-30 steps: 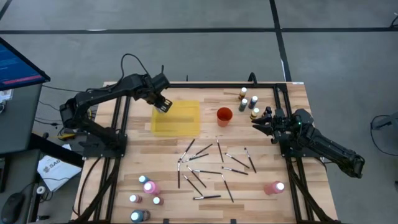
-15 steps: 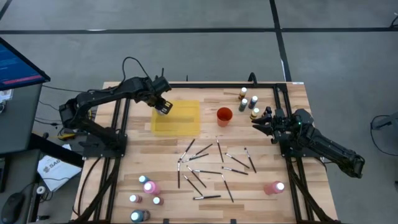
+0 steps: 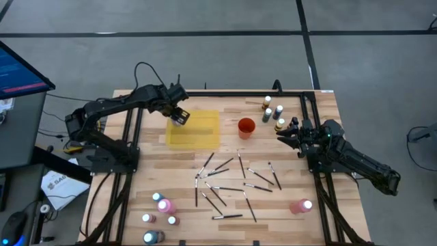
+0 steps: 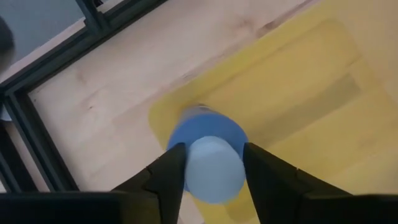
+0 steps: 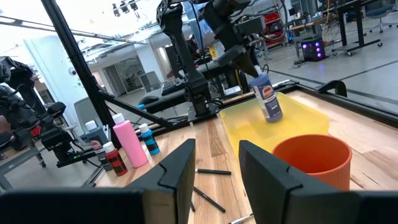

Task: Pick & Place Paint Supplies
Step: Put the purple paint bottle into the yellow bin, then put the top pink paint bottle into the yellow bin

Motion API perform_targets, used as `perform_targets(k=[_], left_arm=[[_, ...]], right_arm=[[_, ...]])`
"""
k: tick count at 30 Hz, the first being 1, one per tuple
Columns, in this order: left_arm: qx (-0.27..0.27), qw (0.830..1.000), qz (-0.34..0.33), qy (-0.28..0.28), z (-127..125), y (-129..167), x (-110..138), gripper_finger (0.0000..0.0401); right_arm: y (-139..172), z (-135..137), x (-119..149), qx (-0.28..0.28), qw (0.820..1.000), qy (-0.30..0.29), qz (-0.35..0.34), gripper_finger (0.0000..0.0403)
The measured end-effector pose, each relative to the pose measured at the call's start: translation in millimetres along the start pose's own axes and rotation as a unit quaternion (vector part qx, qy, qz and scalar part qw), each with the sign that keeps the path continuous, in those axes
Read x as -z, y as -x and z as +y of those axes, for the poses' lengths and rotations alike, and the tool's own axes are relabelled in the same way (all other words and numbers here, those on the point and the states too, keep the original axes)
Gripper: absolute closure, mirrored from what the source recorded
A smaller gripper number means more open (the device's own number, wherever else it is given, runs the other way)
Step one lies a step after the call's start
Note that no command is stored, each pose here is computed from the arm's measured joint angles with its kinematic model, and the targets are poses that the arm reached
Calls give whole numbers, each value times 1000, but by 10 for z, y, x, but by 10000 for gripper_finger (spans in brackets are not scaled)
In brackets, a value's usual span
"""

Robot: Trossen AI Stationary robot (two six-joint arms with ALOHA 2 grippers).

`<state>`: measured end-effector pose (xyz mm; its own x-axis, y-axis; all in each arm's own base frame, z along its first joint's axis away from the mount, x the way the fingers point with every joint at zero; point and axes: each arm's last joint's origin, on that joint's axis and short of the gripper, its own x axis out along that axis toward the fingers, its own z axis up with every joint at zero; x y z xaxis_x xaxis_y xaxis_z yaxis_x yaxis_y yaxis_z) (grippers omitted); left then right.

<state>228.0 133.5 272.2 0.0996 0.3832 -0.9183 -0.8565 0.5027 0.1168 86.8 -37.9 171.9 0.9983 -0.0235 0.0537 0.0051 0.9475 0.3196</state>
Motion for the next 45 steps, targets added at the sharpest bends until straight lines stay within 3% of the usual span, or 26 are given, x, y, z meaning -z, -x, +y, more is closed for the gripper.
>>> perform_targets(k=[11, 20, 22, 25, 29, 33, 36, 38, 41, 45], left_arm=[[-7, 999, -8, -32, 7, 15, -2, 186], [4, 998, -56, -37, 127, 273, 49, 150], [18, 996, -72, -45, 168, 381, 85, 149], [87, 989, -90, -81, 198, 595, 193, 153], [227, 956, -112, -149, 208, 939, 429, 160], [370, 901, -119, -194, 176, 1267, 708, 162], [449, 857, -136, -215, 109, 1491, 881, 162], [490, 826, -160, -228, 44, 1632, 959, 162], [523, 796, -193, -236, -79, 1784, 1052, 162], [531, 781, -195, -264, -251, 1855, 1208, 162]], right_arm=[[0, 0, 0, 0, 1000, 0, 0, 283], [0, 0, -1, 0, 1000, 0, 0, 283], [0, 0, 0, 0, 1000, 0, 0, 283], [0, 0, 0, 0, 1000, 0, 0, 283], [0, 0, -1, 0, 1000, 0, 0, 283], [0, 0, 0, 0, 1000, 0, 0, 283], [0, 0, -1, 0, 1000, 0, 0, 283], [0, 0, -1, 0, 1000, 0, 0, 283], [0, 0, 0, 0, 1000, 0, 0, 283], [0, 0, 0, 0, 1000, 0, 0, 283]])
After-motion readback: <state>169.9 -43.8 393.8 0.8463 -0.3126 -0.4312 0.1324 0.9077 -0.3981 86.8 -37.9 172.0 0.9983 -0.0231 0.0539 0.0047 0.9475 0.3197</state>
